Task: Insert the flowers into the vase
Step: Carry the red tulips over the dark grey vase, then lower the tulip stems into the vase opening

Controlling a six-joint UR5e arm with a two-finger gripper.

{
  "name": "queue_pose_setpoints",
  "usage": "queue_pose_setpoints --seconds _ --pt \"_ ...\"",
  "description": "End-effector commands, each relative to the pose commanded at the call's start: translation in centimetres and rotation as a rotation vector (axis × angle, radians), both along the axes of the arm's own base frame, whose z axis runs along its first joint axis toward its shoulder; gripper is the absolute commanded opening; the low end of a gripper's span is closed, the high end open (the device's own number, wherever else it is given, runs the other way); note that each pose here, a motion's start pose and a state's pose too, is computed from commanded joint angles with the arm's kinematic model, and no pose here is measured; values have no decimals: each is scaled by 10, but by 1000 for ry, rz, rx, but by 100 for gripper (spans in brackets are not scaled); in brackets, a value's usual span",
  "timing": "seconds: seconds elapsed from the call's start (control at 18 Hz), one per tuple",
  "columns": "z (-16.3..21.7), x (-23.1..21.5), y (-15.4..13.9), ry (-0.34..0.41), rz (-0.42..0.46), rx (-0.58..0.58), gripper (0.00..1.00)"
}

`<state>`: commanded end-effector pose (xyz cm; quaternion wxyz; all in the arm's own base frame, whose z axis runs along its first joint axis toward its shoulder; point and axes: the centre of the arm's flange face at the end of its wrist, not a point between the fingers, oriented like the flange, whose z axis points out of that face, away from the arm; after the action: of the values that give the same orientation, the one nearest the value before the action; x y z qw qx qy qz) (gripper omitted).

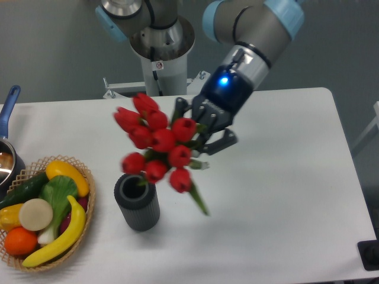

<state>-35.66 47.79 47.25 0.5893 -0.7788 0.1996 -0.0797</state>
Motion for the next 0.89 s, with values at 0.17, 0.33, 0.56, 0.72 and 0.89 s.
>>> queue_pose_setpoints --seconds 0.17,0.33,0.56,0.72,0.89 --pt "-6 13 14 -37 -56 33 29" --pt "-16 30 28 -55 -95 25 29" --pt "-33 37 42 -75 -134 30 29" --pt "-37 41 44 -104 -153 49 29" --pt "-44 39 48 -122 -162 54 28"
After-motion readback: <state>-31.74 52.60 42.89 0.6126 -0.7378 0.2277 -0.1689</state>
